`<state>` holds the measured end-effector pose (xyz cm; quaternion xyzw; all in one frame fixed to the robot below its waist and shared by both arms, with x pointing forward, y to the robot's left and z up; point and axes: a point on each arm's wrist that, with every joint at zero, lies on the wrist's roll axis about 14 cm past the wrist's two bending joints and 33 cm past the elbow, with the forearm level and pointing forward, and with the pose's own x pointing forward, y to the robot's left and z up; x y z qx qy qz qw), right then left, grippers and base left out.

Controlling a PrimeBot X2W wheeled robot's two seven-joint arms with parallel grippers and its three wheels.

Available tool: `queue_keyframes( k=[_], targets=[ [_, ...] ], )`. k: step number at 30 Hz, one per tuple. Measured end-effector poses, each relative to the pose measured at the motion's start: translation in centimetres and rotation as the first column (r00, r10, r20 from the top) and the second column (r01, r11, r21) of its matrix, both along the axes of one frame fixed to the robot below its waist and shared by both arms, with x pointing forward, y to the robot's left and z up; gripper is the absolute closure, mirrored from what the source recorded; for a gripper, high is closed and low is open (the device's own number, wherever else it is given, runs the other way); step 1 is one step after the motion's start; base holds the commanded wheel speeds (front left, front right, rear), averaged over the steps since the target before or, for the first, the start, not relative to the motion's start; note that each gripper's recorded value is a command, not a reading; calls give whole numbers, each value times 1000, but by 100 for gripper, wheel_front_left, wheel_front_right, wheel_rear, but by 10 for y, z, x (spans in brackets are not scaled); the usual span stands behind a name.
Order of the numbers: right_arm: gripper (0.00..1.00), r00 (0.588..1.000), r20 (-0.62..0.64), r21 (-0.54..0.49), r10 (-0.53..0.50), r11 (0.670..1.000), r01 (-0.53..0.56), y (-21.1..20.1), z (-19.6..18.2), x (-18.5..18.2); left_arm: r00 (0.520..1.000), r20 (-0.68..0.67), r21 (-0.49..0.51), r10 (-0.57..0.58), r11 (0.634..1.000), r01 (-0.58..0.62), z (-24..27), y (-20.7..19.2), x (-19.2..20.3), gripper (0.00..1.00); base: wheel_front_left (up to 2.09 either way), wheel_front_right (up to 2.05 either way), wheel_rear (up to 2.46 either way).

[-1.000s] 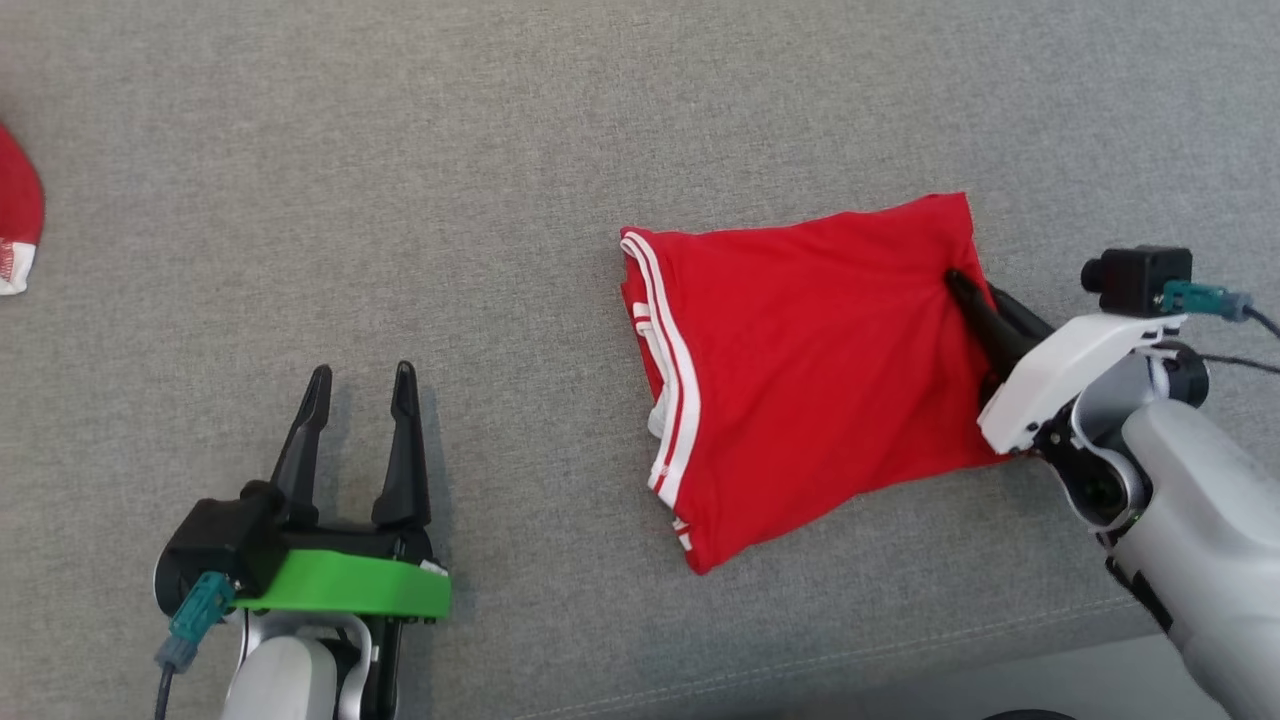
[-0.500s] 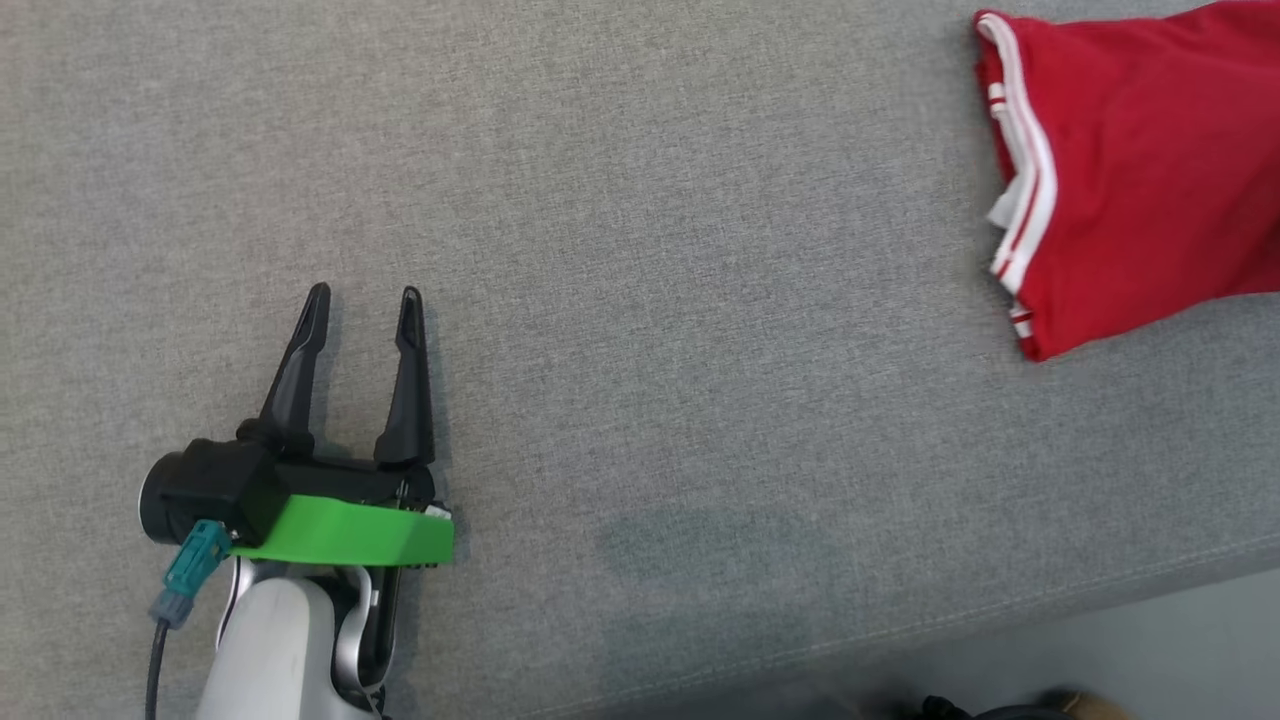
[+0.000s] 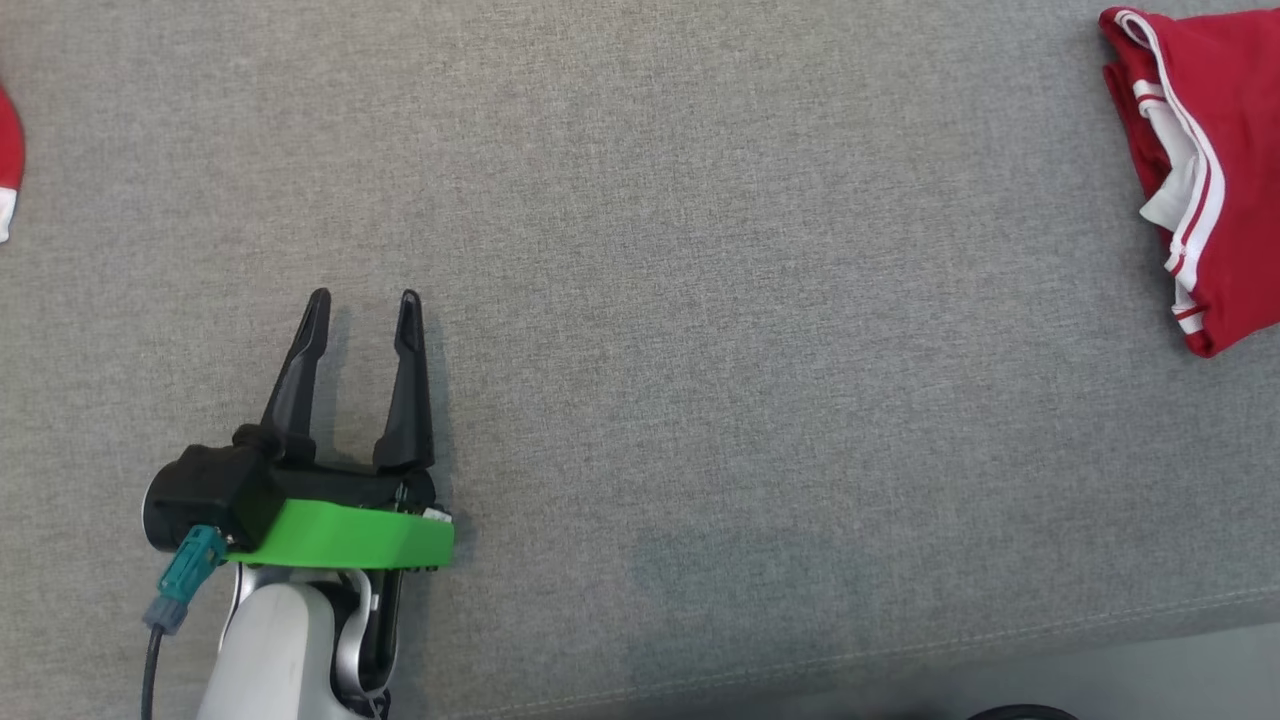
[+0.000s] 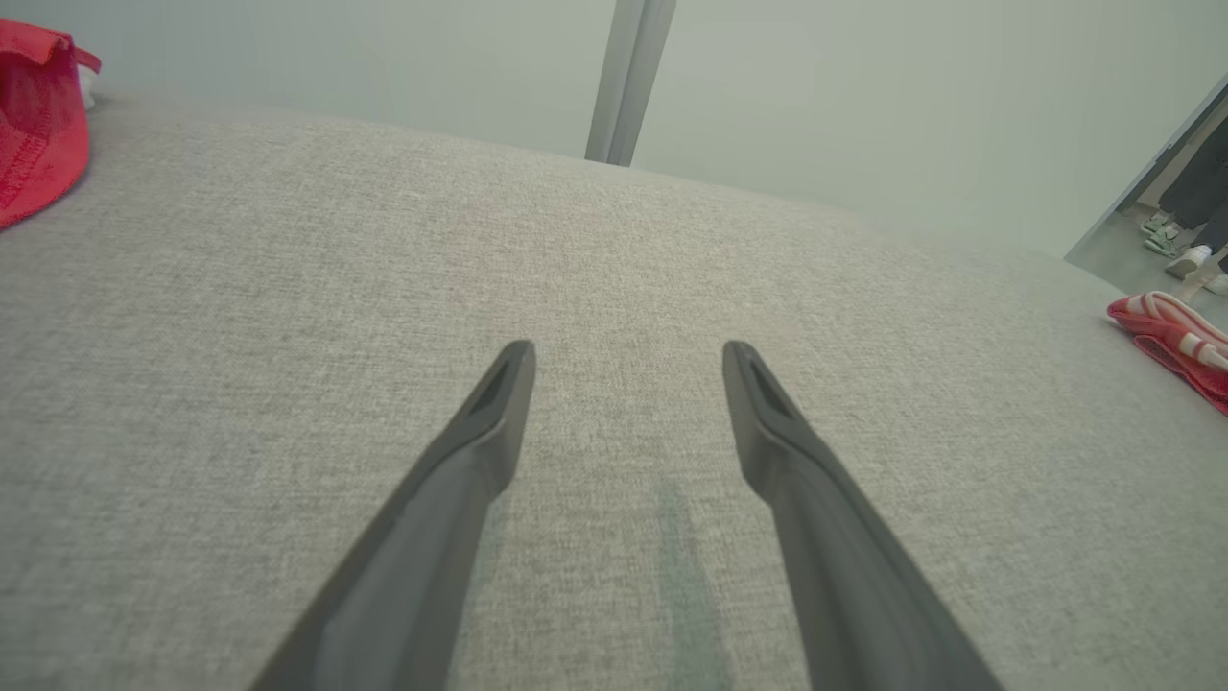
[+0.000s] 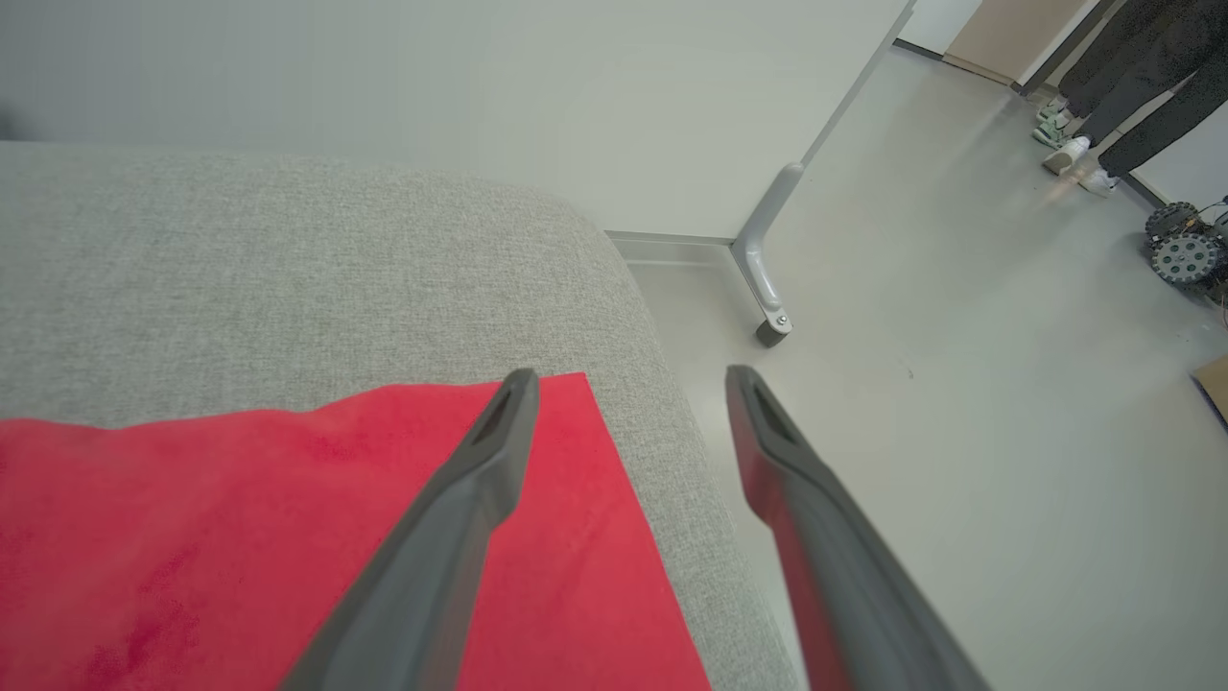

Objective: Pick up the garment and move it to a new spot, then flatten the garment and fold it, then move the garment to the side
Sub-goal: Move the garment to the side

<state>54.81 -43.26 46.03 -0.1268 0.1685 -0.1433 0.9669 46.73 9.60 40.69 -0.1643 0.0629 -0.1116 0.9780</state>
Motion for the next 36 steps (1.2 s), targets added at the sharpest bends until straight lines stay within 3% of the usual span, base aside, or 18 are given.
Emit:
queue_keyframes(
  k=[2, 6, 8, 15, 24, 30, 36],
  targets=[
    [0, 999, 29, -22, 18, 1000, -17, 1, 14, 5, 1000, 3, -4, 18, 1000, -18, 3, 5, -1, 0, 0, 0, 0],
    [0, 973, 204, -56, 104, 994, -95, 17, 73, 18, 998, 16, -6, 54, 999, -54, 12, 17, -5, 0, 0, 0, 0],
    [0, 957, 255, -40, 137, 991, -131, 32, 79, 8, 997, 14, 1, 74, 997, -74, 15, 24, -10, 0, 0, 0, 0],
    [0, 922, 305, 3, 239, 968, -252, 93, 56, -71, 996, 17, 39, 88, 995, -89, 27, 37, -34, 0, 0, 0, 0],
    [0, 886, 378, 97, 269, 940, -327, 169, 45, -156, 993, 23, 123, 117, 985, -119, 35, 58, -68, 0, 0, 0, 0],
    [0, 906, 360, 173, 225, 938, -301, 192, 26, -192, 986, 19, 135, 163, 977, -164, 37, 74, -91, 0, 0, 0, 0],
    [0, 915, 344, 222, 210, 929, -297, 211, 13, -200, 983, 30, 112, 183, 976, -185, 43, 79, -100, 0, 0, 0, 0]
  ],
)
